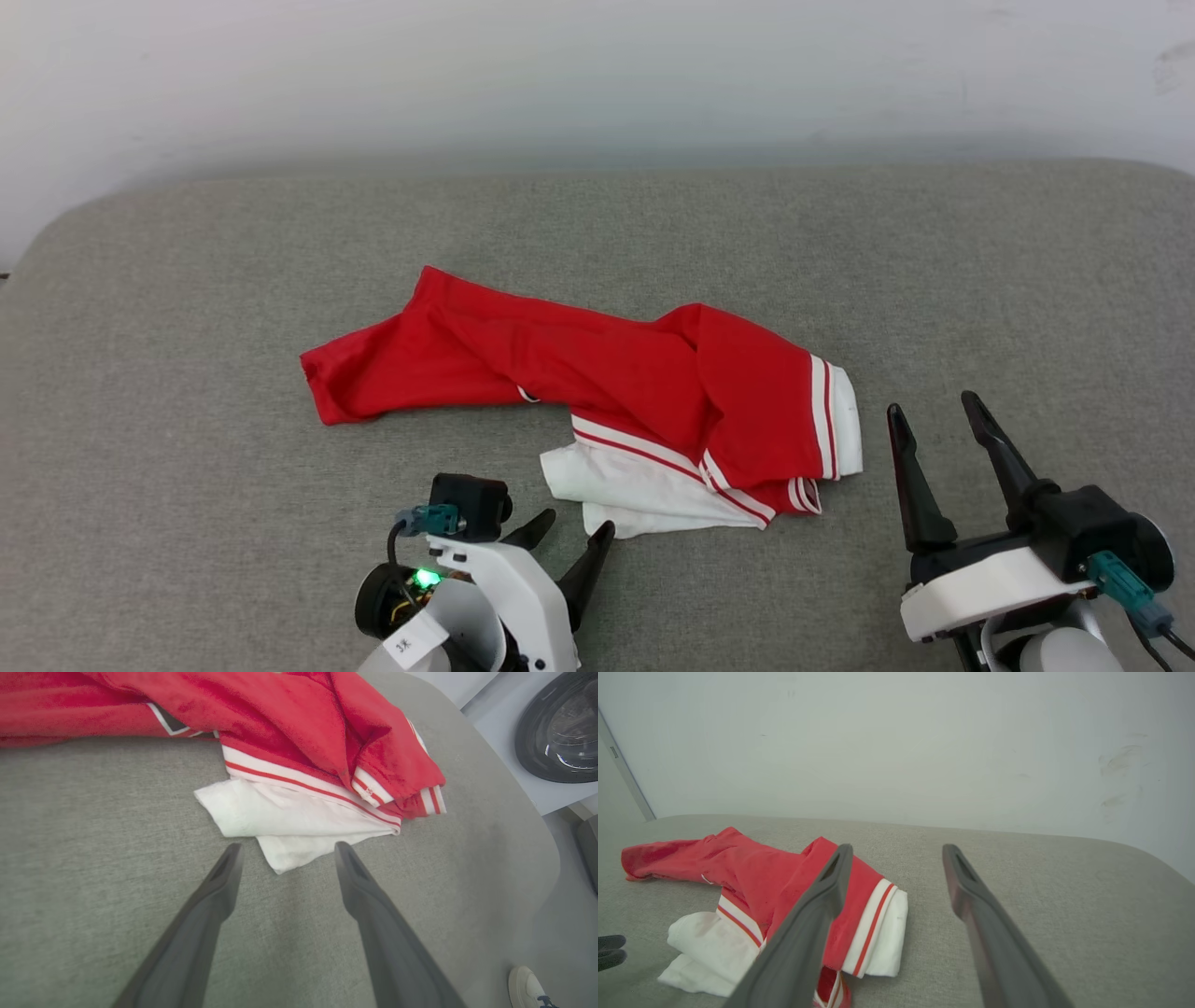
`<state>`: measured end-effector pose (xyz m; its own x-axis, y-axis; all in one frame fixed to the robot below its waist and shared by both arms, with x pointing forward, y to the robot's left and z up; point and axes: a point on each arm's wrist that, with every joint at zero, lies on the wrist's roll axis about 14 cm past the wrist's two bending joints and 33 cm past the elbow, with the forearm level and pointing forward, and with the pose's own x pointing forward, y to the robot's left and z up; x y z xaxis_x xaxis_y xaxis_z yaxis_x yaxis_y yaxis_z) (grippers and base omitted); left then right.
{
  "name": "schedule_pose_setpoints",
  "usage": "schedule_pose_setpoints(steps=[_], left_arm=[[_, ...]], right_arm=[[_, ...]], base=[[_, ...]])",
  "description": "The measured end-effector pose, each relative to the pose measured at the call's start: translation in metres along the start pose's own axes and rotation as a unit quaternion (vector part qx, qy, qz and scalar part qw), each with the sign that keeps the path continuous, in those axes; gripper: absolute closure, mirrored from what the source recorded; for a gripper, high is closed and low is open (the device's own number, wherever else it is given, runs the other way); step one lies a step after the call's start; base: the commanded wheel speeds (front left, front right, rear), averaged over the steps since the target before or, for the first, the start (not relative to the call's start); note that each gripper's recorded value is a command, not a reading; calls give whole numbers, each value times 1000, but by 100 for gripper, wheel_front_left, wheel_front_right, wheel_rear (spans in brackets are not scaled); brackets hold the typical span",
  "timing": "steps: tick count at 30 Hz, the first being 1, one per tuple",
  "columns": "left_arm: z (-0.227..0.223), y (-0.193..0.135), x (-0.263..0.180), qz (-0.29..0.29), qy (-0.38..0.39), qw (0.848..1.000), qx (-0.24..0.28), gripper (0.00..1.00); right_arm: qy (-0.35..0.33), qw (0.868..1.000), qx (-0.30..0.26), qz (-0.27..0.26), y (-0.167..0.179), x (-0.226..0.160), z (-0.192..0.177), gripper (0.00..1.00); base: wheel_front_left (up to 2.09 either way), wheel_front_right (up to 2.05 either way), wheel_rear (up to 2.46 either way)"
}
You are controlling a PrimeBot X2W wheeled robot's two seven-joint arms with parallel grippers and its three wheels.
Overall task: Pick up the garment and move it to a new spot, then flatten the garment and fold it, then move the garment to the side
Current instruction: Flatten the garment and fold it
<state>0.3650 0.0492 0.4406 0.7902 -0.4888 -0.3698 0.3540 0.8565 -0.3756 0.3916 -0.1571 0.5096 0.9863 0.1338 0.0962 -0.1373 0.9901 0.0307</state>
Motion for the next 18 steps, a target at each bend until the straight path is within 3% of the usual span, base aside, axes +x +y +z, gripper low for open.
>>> schedule_pose_setpoints(steps=[14, 15, 16, 18], left_arm=[[-48, 17, 44, 18, 121, 992, 17, 0], [-50, 17, 45, 17, 126, 992, 15, 71], [-52, 17, 45, 15, 131, 991, 16, 100], [-53, 19, 44, 17, 132, 991, 19, 100]], right_arm=[[30, 999, -5, -32, -23, 3, -21, 0], [30, 999, -5, -32, -24, 3, -22, 0], [30, 999, -5, -33, -24, 3, -22, 0], [29, 999, -5, -34, -25, 3, -21, 0]], base=[[0, 0, 0], [0, 0, 0], [0, 0, 0], [0, 0, 0]])
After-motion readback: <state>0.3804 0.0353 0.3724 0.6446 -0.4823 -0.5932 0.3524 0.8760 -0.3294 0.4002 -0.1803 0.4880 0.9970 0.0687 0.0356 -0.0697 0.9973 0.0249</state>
